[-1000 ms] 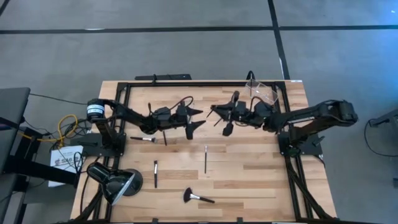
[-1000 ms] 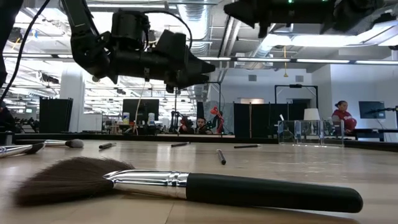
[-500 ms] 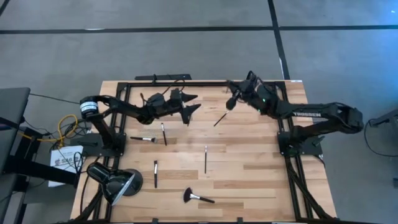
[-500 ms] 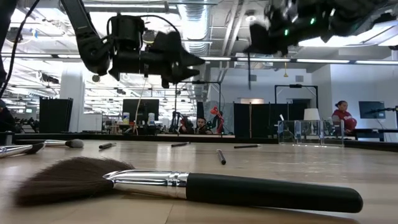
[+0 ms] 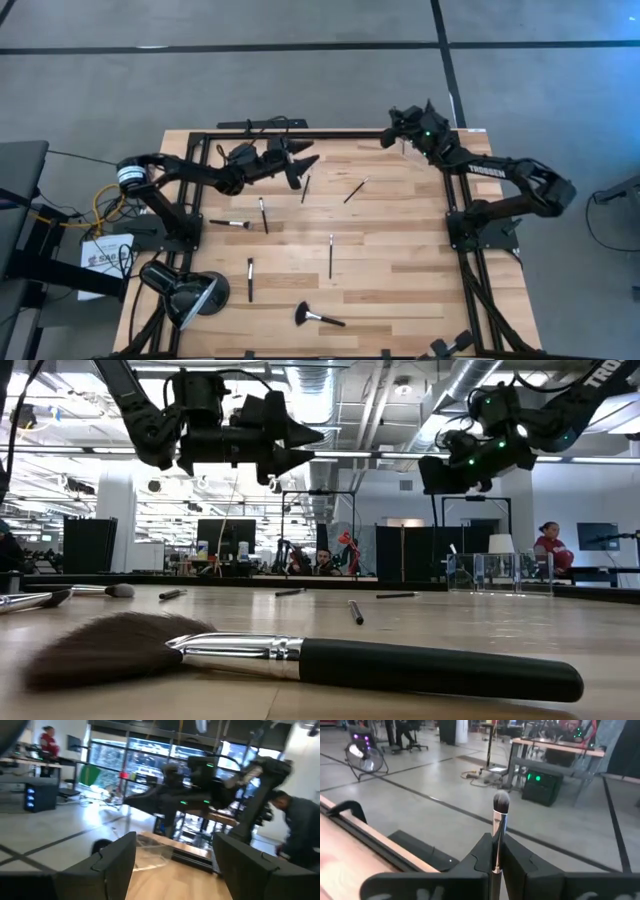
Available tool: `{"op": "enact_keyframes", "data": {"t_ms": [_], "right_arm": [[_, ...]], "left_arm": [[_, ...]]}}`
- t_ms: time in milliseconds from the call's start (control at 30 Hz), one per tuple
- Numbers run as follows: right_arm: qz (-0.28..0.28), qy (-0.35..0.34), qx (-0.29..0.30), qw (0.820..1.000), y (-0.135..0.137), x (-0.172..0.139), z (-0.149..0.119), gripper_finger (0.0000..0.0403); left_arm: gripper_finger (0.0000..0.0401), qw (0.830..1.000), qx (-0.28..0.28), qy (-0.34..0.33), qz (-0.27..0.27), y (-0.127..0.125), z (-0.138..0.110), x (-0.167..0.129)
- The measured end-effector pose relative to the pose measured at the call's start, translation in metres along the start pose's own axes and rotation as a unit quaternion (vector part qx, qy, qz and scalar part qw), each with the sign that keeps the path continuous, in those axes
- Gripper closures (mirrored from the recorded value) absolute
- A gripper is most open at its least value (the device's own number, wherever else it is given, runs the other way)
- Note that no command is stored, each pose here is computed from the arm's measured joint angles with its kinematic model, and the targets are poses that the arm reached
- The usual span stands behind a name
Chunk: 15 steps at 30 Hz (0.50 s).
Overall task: Put items in baskets/containers
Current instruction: Put the black eyeshadow brush into the transparent organizer
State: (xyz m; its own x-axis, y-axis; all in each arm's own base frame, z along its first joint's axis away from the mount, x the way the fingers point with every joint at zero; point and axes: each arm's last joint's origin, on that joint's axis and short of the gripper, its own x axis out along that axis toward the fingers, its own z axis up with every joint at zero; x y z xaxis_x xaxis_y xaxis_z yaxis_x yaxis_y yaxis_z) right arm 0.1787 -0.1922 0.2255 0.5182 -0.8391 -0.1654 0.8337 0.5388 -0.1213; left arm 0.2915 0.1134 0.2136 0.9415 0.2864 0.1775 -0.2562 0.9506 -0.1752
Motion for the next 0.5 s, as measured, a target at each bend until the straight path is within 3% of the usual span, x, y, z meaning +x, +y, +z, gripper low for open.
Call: {"op": "enact_keyframes", "data": {"t_ms": [167,500], "right_arm": [[-0.039,0.013,0.005,0.999,-0.009,-0.003,-0.005,0.0396],[-0.078,0.059,0.007,0.995,-0.012,-0.003,-0.015,0.0391]], "left_arm": [[0.0141,1.000,-0.023,0.013,0.012,0.008,-0.007,0.002],[0.0141,0.997,-0.032,0.069,-0.008,-0.001,-0.033,0.005]]}}
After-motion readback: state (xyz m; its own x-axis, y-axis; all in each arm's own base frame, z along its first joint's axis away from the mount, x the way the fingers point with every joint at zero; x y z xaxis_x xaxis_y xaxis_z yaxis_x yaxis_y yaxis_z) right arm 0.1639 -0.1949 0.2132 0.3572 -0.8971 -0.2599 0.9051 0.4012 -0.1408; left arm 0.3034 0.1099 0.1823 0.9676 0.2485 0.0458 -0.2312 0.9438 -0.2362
